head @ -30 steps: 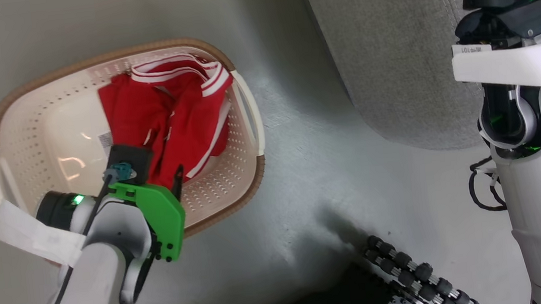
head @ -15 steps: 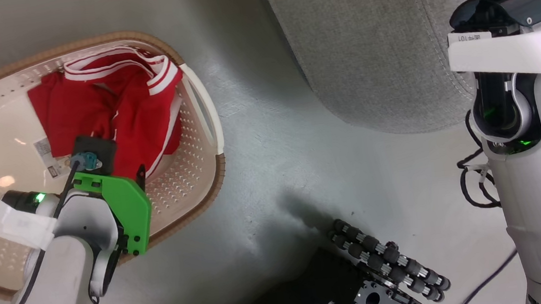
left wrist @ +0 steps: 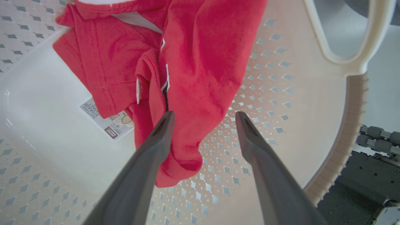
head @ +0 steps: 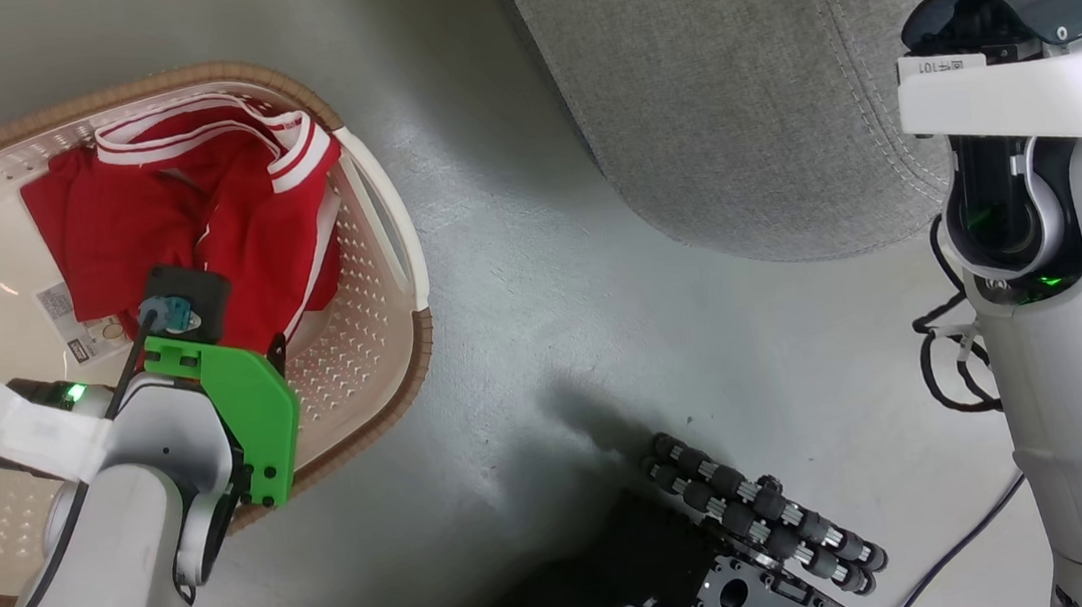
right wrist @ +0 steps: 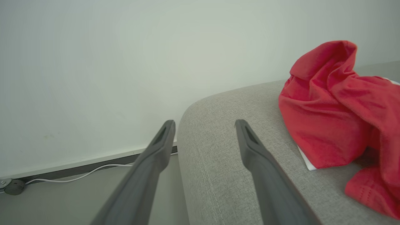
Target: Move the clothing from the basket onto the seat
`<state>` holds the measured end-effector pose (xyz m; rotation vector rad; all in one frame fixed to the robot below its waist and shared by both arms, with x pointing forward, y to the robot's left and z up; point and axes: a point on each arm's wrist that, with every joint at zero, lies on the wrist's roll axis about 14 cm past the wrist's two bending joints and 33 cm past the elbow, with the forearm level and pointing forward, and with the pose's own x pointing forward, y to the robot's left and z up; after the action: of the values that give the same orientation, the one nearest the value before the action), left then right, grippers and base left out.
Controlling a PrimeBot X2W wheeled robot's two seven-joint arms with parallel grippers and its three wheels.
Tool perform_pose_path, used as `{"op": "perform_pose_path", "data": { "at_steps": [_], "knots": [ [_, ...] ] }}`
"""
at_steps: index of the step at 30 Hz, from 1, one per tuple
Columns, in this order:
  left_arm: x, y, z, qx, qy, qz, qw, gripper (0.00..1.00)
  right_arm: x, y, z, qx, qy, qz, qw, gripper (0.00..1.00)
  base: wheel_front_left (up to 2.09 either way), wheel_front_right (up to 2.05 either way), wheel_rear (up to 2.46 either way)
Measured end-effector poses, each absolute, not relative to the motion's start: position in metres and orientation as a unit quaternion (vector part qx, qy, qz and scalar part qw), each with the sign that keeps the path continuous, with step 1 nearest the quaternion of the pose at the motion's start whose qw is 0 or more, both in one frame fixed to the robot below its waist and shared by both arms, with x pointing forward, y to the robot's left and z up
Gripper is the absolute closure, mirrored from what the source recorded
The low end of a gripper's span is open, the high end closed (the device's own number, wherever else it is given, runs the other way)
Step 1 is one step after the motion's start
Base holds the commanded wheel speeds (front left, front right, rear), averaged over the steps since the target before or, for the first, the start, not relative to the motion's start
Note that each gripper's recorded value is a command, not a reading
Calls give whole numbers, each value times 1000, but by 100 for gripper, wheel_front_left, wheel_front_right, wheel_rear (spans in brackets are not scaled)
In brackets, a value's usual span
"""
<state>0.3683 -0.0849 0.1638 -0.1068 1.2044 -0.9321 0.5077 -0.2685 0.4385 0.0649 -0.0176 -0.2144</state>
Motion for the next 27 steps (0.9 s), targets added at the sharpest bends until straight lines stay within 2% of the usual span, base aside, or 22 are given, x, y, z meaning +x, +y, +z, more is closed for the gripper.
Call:
{"op": "perform_pose_path", "data": {
  "at_steps": [5, 13, 24, 25, 27],
  "knots": [
    [363, -85, 159, -46, 556, -424, 713, 0, 508, -269, 435, 32, -5, -108, 994, 0, 0, 0, 0],
    [375, -83, 153, -34, 550, -421, 721, 0, 509, -268, 429, 32, 1, -107, 994, 0, 0, 0, 0],
    [363, -77, 140, -23, 568, -420, 708, 0, 509, -270, 426, 24, 4, -108, 994, 0, 0, 0, 0],
    [362, -76, 139, -23, 568, -419, 708, 16, 509, -270, 425, 24, 4, -107, 994, 0, 0, 0, 0],
    [363, -76, 137, -22, 569, -418, 708, 90, 509, -269, 425, 25, 5, -105, 994, 0, 0, 0, 0]
  ]
}}
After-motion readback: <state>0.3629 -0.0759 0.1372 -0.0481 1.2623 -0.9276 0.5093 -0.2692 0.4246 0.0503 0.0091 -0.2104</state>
